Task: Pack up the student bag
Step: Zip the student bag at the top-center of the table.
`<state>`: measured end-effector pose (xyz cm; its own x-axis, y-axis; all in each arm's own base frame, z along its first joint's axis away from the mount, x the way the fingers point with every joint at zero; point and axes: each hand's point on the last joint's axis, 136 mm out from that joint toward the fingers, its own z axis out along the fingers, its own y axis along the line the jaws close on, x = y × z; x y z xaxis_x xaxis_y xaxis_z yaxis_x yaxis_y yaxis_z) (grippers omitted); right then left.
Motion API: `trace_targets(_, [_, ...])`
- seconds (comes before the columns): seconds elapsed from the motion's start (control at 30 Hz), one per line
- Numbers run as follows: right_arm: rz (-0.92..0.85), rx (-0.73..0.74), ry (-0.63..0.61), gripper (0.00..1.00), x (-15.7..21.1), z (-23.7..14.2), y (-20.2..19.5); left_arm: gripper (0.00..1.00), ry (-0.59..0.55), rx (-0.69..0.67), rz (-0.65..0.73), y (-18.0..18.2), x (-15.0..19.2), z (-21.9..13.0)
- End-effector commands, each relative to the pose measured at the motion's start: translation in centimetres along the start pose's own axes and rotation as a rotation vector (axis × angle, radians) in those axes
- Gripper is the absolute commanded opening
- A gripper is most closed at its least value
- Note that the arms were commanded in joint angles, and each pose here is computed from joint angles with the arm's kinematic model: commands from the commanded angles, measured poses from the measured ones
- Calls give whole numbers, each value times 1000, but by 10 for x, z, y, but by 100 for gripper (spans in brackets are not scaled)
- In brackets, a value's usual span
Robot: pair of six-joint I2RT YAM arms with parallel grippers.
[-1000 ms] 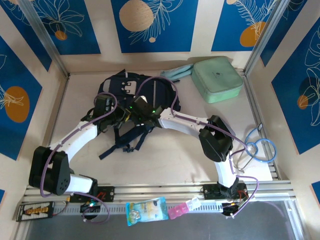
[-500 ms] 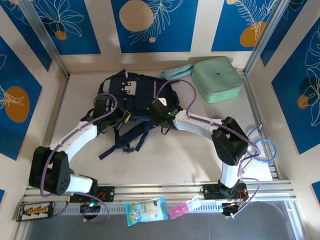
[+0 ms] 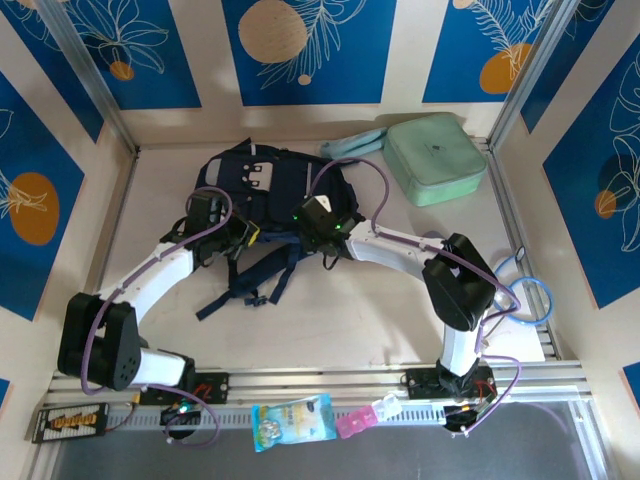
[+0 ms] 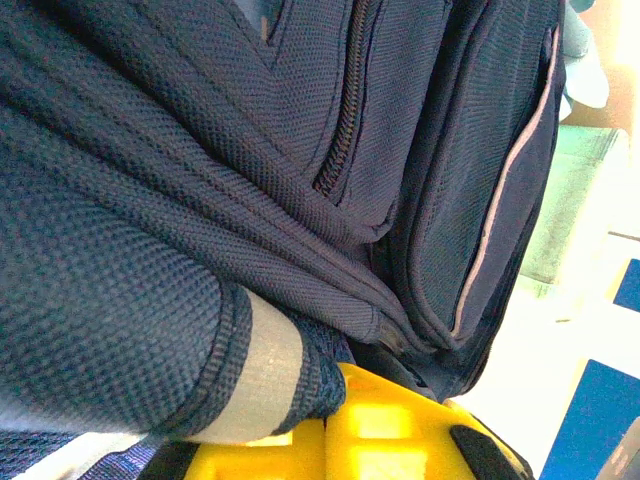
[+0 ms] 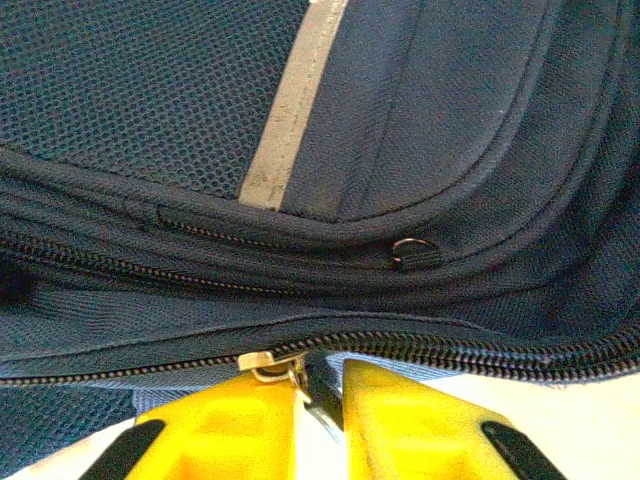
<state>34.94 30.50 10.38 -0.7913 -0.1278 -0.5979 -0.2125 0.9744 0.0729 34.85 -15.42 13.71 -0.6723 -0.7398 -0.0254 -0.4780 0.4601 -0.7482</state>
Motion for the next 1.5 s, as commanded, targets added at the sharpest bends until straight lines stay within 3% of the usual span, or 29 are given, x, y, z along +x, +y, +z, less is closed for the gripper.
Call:
trace_targets(0.0, [-20,25,-16,13,-2,3,-4,0,-38,77,41,-21,-9,-13])
trace_targets(0.37, [132,254,-8,11,29,-9,-93,0,-56,43,-14,10,-20,-19])
trace_targets(0.57, [25,85,9,12,22,2,-70,0,-54,16,-21,21,-20,-18])
trace_targets(0.77, [-53,-74,52,19,21,13,-47,0,-49,20,-18,21,-21,-17])
trace_targets(1.03, [-135,-148,73,23,29,16,-36,0,-48,19,-13,19,-24,-16])
trace_targets(1.47, [-225,-93,74,14,45,15,-48,0,-63,8,-11,21,-33,-17])
